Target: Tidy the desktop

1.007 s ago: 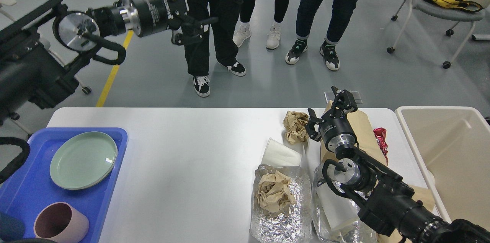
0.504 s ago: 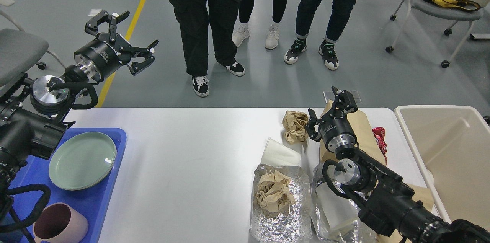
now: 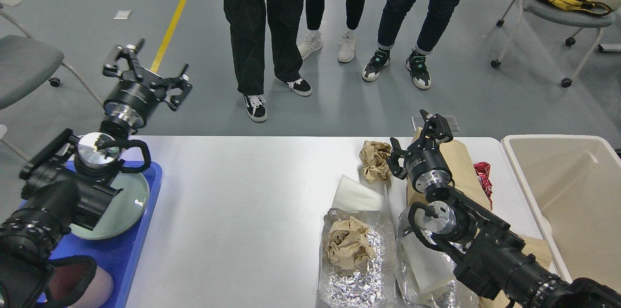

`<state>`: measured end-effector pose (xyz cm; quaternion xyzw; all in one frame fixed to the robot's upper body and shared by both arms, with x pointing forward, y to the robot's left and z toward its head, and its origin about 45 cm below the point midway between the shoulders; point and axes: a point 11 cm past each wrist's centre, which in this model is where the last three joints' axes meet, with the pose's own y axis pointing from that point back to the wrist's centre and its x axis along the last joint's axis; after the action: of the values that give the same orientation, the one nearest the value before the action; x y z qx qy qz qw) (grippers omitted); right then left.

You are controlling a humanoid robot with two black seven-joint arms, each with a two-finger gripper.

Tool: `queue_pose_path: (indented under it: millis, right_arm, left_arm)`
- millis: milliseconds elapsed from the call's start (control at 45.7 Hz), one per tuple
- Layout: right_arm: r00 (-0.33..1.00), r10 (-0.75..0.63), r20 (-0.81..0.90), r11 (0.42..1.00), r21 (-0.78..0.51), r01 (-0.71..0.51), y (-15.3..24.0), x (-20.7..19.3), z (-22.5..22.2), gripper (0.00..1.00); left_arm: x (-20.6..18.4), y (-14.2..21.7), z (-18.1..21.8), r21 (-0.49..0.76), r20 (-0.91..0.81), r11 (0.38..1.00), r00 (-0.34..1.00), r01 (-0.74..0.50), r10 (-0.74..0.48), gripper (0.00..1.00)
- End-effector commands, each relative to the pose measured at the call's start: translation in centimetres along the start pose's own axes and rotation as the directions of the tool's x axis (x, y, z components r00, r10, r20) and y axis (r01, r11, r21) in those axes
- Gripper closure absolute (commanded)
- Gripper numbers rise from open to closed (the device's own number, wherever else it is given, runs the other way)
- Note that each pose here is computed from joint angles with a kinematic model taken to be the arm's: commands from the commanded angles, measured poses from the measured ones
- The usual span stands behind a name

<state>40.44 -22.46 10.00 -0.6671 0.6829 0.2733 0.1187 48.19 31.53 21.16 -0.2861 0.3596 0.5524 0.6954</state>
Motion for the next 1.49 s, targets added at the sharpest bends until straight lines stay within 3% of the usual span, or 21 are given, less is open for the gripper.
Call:
queue_pose_path:
  millis: [0,153,285,350,679,1467]
  right_arm:
    - [1.000,0.001,-0.002,1.000,-0.001,-0.001,0.0,0.1,0.0,0.00]
    - [1.000,0.002,-0.003,1.000,0.001,-0.002,0.0,0.1,-0.1,0.00]
    - [1.000,0.004,-0.004,1.000,-0.001,-0.004,0.0,0.2,-0.1,0.00]
    - [1.000,0.003,-0.004,1.000,0.000,-0.003,0.0,0.1,-0.1,0.00]
    - [1.000,0.004,-0.004,1.000,0.001,-0.004,0.0,0.2,-0.1,0.00]
    - [1.000,0.005,-0.005,1.000,0.002,-0.005,0.0,0.2,-0.1,0.00]
  left_arm:
    - [-0.3,-0.1,-4.2,0.107,0.111,0.994,0.993,0.026,-0.038,0.04]
    - [2.0,1.9,-5.6,0.112,0.130,0.994,0.991,0.013,-0.028,0.04]
    - [3.8,4.3,-9.3,0.148,0.077,0.989,0.997,0.019,-0.030,0.04]
    - [4.1,4.9,-10.0,0.092,0.033,0.995,0.999,0.027,-0.030,0.04]
    - [3.6,5.2,-9.6,-0.024,0.000,0.996,0.997,0.081,-0.081,0.04]
    - [3.6,5.2,-9.3,-0.054,-0.005,0.996,0.997,0.076,-0.076,0.04]
